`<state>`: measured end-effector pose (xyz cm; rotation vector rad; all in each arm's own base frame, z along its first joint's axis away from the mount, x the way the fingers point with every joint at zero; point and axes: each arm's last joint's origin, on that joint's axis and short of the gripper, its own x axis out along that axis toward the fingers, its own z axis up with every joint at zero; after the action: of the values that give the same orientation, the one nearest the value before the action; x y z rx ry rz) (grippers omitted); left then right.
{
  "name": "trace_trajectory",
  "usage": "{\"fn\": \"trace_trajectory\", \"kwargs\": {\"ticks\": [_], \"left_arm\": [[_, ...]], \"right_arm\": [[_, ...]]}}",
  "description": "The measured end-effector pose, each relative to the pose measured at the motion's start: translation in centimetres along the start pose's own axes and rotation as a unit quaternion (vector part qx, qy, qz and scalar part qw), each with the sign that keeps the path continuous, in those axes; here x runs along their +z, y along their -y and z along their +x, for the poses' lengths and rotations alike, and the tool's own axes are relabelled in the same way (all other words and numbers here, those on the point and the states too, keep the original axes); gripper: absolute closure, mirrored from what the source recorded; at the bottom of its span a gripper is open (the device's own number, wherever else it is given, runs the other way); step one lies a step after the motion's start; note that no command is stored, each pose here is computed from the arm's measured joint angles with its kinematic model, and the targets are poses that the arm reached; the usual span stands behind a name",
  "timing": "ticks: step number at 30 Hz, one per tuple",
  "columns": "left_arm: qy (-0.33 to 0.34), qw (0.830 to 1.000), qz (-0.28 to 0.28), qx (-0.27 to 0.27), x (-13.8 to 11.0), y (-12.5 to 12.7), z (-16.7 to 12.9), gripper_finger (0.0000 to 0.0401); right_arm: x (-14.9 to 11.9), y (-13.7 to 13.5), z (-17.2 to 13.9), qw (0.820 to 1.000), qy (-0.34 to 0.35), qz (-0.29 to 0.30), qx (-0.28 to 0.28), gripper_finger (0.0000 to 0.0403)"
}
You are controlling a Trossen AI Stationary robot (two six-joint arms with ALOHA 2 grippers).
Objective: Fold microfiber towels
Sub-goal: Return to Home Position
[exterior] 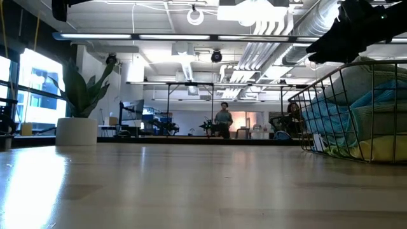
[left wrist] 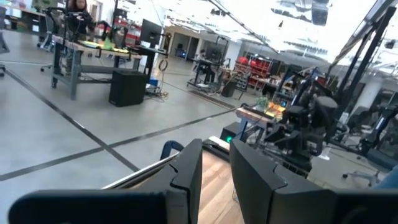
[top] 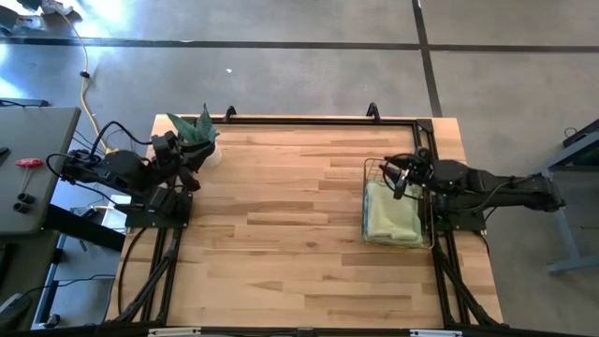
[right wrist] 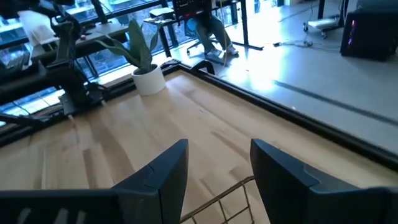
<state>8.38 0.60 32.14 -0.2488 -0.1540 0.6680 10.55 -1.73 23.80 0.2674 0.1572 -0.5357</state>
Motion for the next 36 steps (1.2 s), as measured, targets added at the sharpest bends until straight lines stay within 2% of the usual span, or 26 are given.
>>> {"fn": "trace_trajectory", "kwargs": {"ticks": [4,14,19,22,28,36], "left_arm": [[-0.021,1.000,-0.003,0.005,-0.6,-0.1,0.0,0.0327],[-0.074,0.996,-0.036,0.025,-2.0,-0.6,-0.2,0.0327],[-0.087,0.995,-0.045,0.000,-2.1,-0.4,-0.1,0.0327],[-0.096,0.994,-0.056,-0.010,-2.2,-0.2,0.0,0.0327],[-0.108,0.993,-0.055,-0.010,-2.6,0.2,0.4,0.0327],[-0.117,0.991,-0.062,-0.012,-2.9,0.5,0.6,0.0327]], "right_arm": [[0.1,0.1,-0.2,1.000,0.007,-0.020,0.001,0.0236],[0.2,0.2,-0.5,1.000,0.016,-0.004,0.006,0.0236],[0.2,0.2,-0.5,1.000,0.015,-0.016,0.006,0.0236],[0.3,0.1,-0.5,1.000,0.019,0.003,0.008,0.0236],[1.2,-0.3,-0.2,0.997,0.074,0.004,0.024,0.0236],[-2.1,0.0,1.2,0.987,0.150,0.028,0.048,0.0236]]}}
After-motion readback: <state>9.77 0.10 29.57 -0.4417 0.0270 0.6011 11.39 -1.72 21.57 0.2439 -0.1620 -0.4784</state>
